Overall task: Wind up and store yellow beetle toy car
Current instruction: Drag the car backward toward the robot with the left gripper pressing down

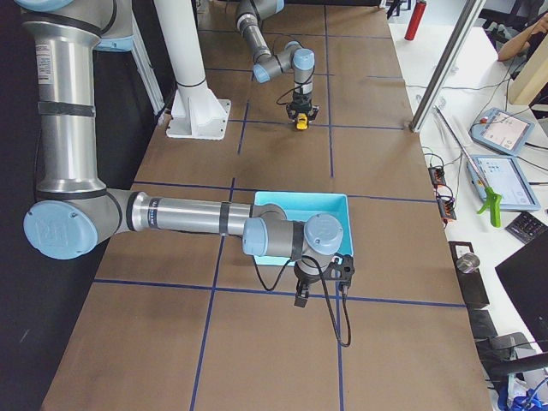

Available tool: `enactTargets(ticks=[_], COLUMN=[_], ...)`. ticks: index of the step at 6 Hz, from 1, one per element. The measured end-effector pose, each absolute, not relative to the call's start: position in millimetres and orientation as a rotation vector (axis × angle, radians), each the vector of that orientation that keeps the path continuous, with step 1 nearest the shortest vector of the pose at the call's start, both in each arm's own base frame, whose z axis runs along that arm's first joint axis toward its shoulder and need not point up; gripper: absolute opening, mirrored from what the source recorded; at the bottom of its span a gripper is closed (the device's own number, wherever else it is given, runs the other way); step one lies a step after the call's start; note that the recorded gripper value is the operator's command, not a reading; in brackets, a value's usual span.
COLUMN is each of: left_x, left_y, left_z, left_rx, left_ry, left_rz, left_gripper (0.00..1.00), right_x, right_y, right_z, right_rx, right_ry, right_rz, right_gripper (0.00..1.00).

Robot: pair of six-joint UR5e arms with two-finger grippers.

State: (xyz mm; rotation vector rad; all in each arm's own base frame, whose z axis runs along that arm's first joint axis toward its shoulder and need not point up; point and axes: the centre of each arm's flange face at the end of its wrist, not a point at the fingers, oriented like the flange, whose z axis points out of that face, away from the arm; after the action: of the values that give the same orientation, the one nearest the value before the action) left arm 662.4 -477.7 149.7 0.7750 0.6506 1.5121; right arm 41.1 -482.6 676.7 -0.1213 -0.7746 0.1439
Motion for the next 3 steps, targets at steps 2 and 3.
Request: enactTargets(ticks=[2, 3], left_x=[659.8, 659.2], left_y=[-479.8, -480.3], left_z=[153.5, 155.9], left_rx=[0.764, 0.765], left_ry=[0.676, 0.68], left_rz=[1.517, 1.517], left_gripper=[0.0, 0.0], right_x=[41.3, 41.2], right_y=[-483.1, -483.7], right_z=[675.8, 675.6], right_rx=[-0.117, -0.116], right_ry=[-0.774, -0.772], right_rz=[0.141, 0.139], right_gripper=[1.0, 1.0])
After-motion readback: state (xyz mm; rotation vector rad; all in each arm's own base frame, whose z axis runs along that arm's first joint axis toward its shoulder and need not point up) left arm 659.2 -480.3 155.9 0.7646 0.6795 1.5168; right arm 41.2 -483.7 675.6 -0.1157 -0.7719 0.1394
